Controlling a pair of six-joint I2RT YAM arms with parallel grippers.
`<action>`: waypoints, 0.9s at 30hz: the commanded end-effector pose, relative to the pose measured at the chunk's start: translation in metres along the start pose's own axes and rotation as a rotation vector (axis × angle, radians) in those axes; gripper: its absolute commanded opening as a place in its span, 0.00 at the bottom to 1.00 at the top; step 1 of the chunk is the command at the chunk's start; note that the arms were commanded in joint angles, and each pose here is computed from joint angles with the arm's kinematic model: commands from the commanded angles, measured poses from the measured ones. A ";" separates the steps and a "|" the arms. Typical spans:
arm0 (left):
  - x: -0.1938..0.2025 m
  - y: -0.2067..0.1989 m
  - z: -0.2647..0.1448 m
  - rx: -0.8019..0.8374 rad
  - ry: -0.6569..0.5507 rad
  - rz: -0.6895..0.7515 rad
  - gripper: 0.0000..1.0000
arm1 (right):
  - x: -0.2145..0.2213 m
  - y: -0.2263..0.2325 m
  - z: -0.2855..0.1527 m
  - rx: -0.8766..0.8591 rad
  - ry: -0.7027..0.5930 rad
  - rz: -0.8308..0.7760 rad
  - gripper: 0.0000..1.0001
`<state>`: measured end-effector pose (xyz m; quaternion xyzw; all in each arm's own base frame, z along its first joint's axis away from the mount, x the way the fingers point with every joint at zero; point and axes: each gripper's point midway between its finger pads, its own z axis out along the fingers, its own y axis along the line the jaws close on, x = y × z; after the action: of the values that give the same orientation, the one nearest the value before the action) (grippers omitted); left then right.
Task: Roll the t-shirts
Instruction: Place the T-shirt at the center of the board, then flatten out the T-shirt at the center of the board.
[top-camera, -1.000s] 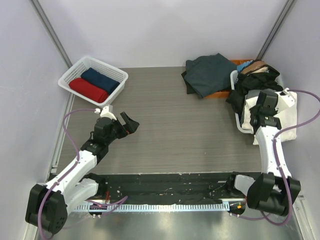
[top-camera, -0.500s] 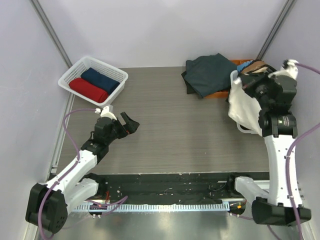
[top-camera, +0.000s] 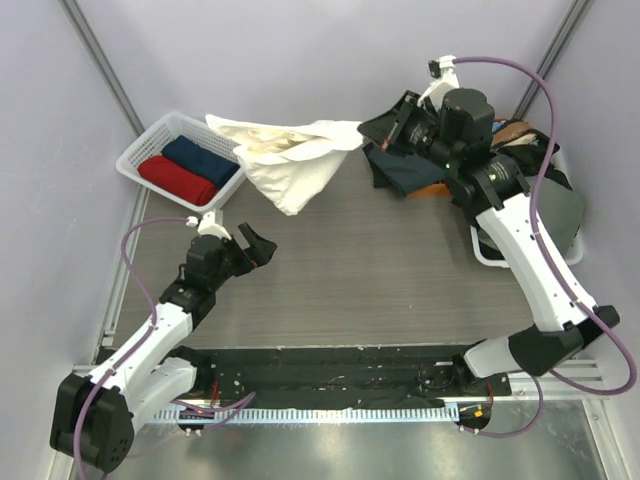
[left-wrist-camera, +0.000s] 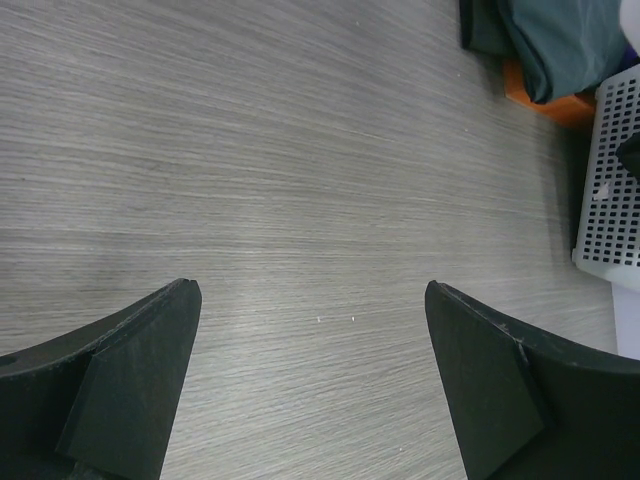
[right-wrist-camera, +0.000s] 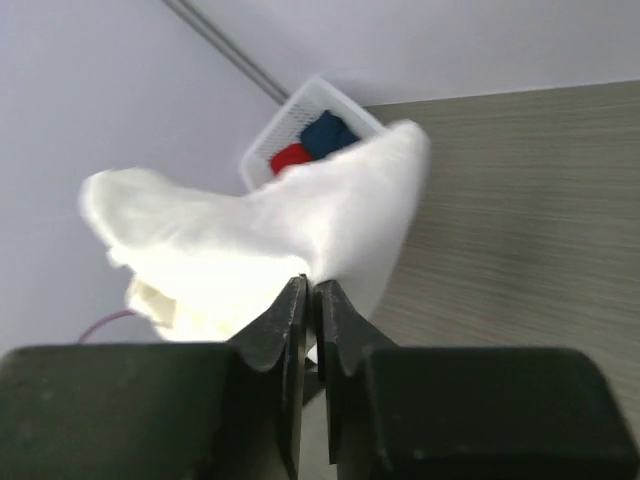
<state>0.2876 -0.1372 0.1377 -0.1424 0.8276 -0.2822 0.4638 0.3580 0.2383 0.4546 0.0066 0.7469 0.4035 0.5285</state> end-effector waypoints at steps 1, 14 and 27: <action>-0.022 -0.013 -0.007 0.029 -0.067 0.024 1.00 | -0.020 -0.039 -0.040 0.199 -0.175 -0.047 0.54; -0.024 -0.012 -0.010 0.035 -0.092 0.034 1.00 | 0.206 -0.166 -0.067 0.334 0.248 0.018 0.60; 0.020 -0.020 0.025 0.109 0.126 -0.022 0.81 | 0.302 -0.163 -0.054 0.260 0.406 0.000 0.45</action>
<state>0.2873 -0.1455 0.1126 -0.1292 0.8506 -0.2805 0.4257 0.2336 0.2117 0.1075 -0.0086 0.9070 0.2704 0.3228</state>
